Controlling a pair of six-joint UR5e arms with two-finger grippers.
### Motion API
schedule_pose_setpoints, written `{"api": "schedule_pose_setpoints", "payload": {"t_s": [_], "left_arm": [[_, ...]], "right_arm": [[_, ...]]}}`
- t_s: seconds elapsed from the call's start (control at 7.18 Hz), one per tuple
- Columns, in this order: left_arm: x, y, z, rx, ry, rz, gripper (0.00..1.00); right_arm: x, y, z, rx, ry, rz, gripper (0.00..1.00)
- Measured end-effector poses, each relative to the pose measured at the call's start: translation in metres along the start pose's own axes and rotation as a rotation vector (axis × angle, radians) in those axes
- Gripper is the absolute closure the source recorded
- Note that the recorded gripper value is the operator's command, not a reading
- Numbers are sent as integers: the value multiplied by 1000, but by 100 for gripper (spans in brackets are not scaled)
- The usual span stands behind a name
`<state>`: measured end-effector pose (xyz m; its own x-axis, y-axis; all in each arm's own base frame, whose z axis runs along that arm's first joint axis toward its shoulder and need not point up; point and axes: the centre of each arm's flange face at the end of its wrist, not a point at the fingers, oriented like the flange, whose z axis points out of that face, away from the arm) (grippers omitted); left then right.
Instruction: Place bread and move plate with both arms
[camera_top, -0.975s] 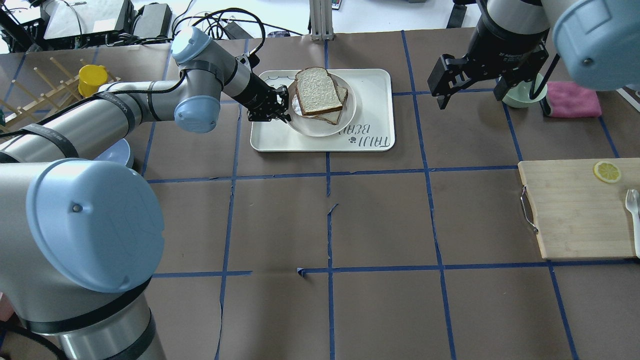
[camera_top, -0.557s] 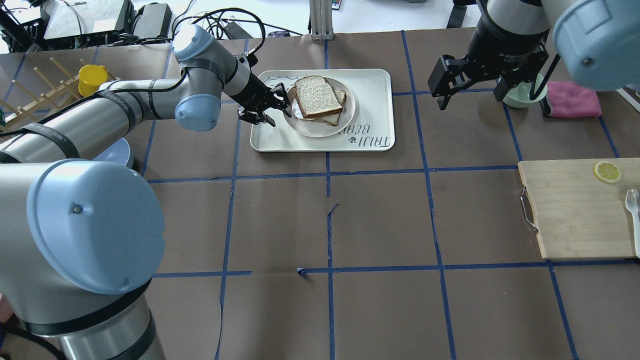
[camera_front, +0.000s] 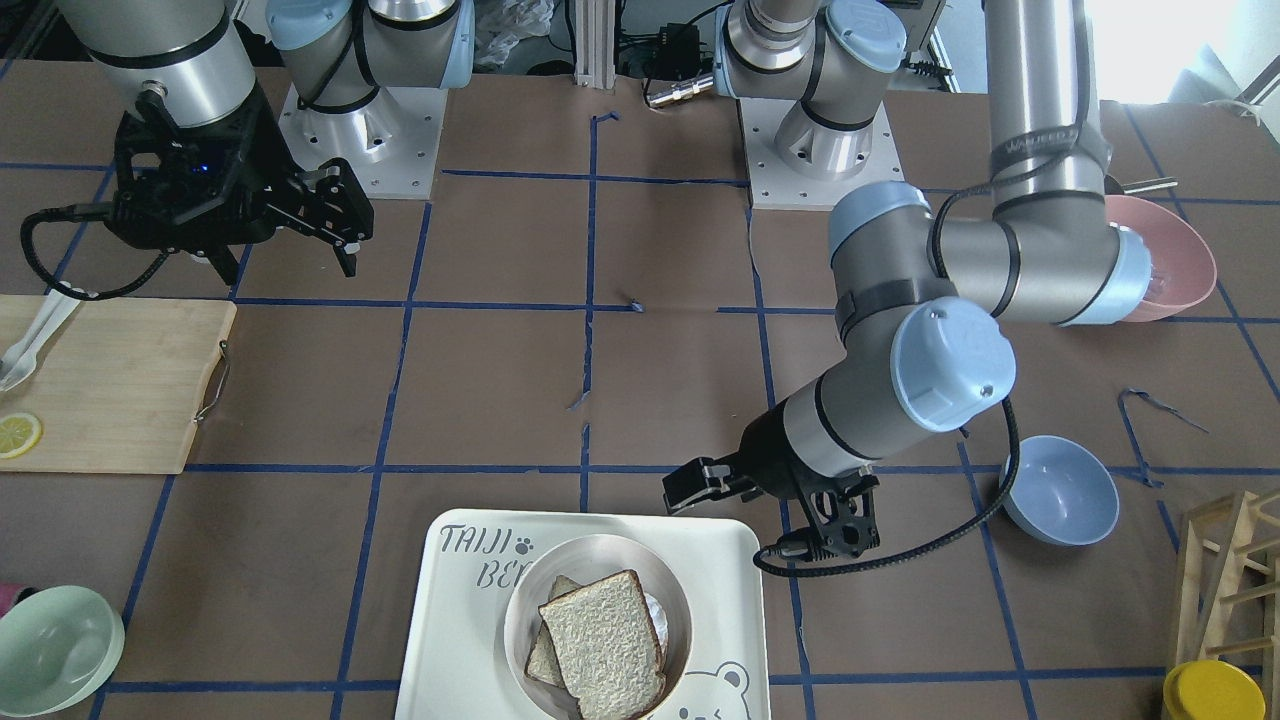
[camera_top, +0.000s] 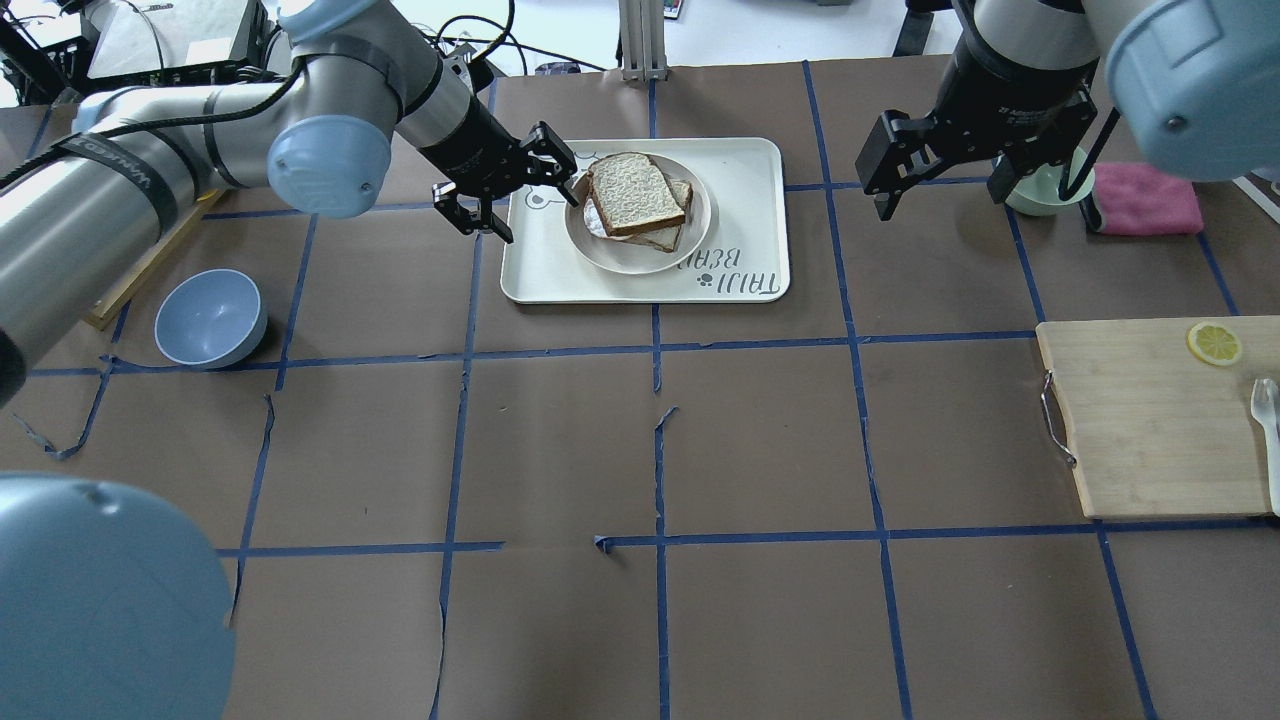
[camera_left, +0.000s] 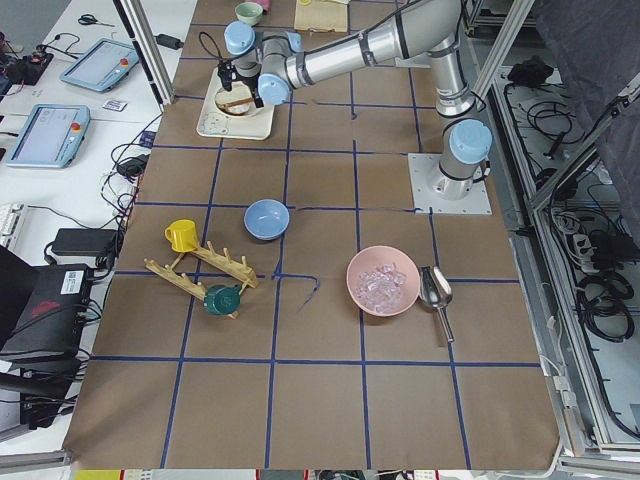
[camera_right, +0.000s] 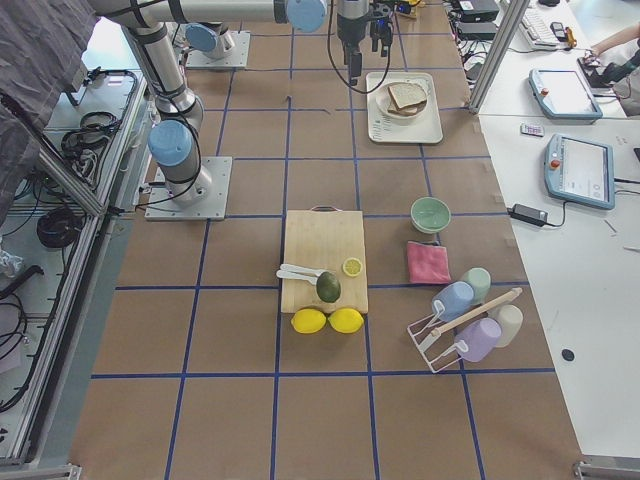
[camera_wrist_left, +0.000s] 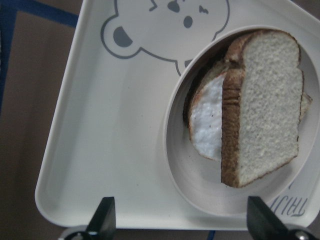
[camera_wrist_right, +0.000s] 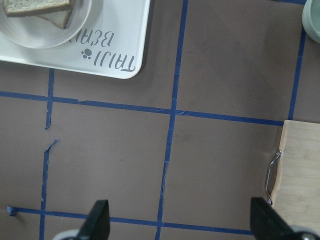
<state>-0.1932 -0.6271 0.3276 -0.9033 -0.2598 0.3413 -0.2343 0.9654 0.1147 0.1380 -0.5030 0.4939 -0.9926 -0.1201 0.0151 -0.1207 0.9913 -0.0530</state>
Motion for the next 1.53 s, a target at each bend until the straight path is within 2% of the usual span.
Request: {"api": "schedule_pose_setpoints", "payload": {"t_s": [0.56, 0.84, 1.11, 1.25, 1.53], "left_arm": [[-5, 138, -84, 7, -200, 38, 8], [-15, 188, -128, 24, -297, 77, 7], [-14, 190, -153, 52, -332, 118, 7], [-9, 186, -165, 61, -332, 122, 0], [-6, 181, -172, 66, -333, 126, 0]], "right_arm": [[0, 0, 0, 1, 0, 1, 0], [0, 0, -1, 5, 3, 2, 0], [0, -1, -1, 8, 3, 3, 0], [0, -1, -1, 9, 3, 3, 0], [0, -1, -1, 9, 3, 3, 0]]}}
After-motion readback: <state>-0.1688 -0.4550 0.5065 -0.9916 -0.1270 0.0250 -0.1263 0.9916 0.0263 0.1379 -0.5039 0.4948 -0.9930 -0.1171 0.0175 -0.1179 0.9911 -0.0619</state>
